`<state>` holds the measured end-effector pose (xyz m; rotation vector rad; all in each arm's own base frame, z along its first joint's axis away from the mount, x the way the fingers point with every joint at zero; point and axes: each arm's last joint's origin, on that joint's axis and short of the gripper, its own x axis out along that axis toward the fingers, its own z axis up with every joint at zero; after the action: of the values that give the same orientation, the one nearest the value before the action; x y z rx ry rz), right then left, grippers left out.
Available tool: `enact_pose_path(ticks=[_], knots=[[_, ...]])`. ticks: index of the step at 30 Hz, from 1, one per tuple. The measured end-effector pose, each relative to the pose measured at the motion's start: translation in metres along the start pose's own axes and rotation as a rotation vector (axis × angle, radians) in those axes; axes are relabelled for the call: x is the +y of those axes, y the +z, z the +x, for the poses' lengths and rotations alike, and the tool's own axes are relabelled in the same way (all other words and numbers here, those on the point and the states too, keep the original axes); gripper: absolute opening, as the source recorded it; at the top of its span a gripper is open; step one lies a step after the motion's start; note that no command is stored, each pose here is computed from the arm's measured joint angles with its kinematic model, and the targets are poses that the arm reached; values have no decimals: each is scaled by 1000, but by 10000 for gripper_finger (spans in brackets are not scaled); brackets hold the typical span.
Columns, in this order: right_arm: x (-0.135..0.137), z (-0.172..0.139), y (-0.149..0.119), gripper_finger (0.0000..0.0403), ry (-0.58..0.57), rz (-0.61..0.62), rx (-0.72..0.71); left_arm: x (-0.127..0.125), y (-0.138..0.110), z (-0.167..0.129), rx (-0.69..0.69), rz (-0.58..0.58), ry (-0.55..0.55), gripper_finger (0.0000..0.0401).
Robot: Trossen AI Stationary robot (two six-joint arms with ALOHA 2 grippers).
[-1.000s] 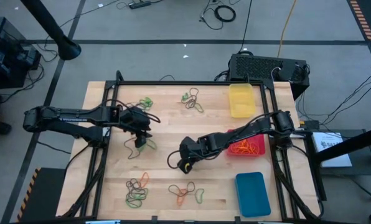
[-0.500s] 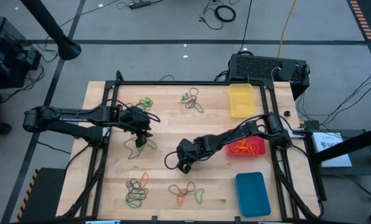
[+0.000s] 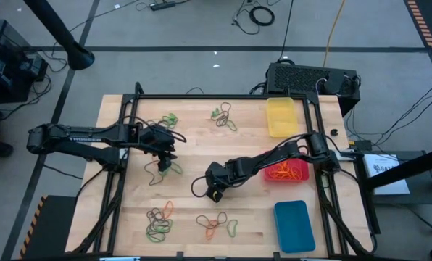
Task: Sort rubber bands into baskets
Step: Put the orange rubber band into the red bin
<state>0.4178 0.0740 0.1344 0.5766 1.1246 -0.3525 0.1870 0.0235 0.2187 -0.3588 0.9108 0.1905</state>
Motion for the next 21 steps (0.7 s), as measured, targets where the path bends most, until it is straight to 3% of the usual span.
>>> enact_pose_path(ticks=[7, 12, 15, 21], knots=[[-2, 4, -1, 5, -18, 21, 13, 0, 0, 0, -6, 1, 9, 175], [-2, -5, 0, 2, 1, 35, 31, 0, 0, 0, -7, 1, 9, 175], [-2, -24, 1, 1, 18, 52, 30, 0, 1, 0, -8, 4, 9, 175], [-2, -79, 15, 1, 163, 64, 29, 0, 1, 0, -21, 23, 26, 175]])
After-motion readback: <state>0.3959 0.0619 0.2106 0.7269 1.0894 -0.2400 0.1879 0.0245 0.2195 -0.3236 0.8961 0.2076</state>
